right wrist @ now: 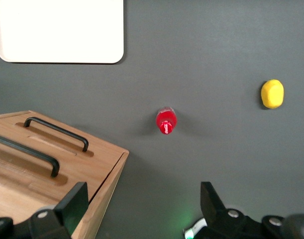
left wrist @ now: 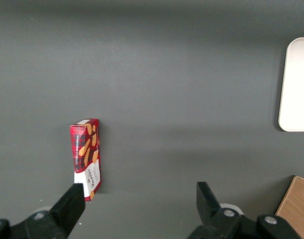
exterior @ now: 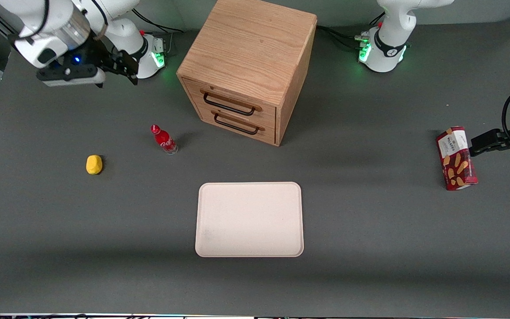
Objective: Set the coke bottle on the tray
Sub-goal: 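Move the right gripper over the red Coca-Cola bottle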
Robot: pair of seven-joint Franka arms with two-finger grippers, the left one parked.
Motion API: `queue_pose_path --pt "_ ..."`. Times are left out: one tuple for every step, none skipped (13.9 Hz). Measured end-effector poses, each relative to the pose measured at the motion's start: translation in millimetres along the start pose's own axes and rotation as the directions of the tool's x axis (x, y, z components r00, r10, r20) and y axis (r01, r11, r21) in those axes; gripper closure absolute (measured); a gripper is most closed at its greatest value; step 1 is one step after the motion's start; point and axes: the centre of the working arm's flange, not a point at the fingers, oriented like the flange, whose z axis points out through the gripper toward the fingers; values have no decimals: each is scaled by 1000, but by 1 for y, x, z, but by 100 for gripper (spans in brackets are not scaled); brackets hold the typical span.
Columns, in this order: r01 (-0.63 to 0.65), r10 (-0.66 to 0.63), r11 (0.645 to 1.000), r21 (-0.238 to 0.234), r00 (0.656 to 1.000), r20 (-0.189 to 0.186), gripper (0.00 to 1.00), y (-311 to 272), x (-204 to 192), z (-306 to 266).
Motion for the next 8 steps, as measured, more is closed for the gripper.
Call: queue_pose_path --pt "4 -4 1000 -4 1000 -3 0 1 1 17" --pt "17 -17 1000 -14 1000 -9 0 2 1 32" --pt "33 -33 999 -23 999 -15 0 3 2 47" --pt "43 -43 999 -26 999 -20 0 4 2 61" --pt "49 -50 998 -26 998 -27 0 4 2 74" --pt "52 -53 998 -25 998 -34 0 5 2 86" --pt "53 -54 998 -22 998 -44 0 5 2 98" --pt "53 -54 998 -18 997 -52 0 7 1 112"
